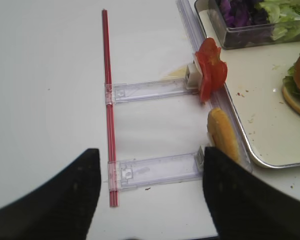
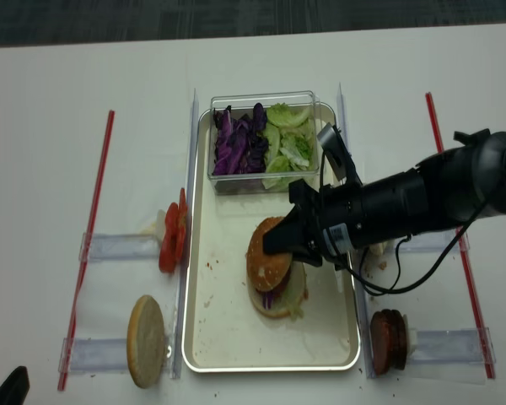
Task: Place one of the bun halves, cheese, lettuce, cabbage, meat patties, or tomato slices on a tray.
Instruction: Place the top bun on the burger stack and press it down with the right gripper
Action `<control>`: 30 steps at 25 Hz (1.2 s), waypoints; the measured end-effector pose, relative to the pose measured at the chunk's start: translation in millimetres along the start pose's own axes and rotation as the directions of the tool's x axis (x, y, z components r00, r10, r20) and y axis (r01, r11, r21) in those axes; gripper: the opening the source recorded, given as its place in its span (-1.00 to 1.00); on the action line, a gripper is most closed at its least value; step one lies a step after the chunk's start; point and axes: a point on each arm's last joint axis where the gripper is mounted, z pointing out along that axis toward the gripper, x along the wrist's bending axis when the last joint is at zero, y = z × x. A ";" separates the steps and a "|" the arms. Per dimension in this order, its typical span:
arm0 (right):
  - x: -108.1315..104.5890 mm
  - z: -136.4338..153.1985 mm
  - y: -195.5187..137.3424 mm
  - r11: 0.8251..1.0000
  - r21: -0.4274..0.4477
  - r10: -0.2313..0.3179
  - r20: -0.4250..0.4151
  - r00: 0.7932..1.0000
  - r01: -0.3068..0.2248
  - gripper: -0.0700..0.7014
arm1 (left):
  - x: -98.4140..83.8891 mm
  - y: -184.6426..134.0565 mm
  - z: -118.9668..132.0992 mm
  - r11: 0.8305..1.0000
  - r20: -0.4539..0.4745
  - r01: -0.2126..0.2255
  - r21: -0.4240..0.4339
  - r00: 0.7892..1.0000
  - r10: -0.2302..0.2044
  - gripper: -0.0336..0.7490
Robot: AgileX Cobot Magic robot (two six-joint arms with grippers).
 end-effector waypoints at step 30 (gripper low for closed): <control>-11.2 4.0 -0.4 0.998 0.011 0.060 0.032 0.998 -0.060 -0.11 | 0.0 0.0 0.0 1.000 0.000 0.000 0.000 1.000 0.000 0.16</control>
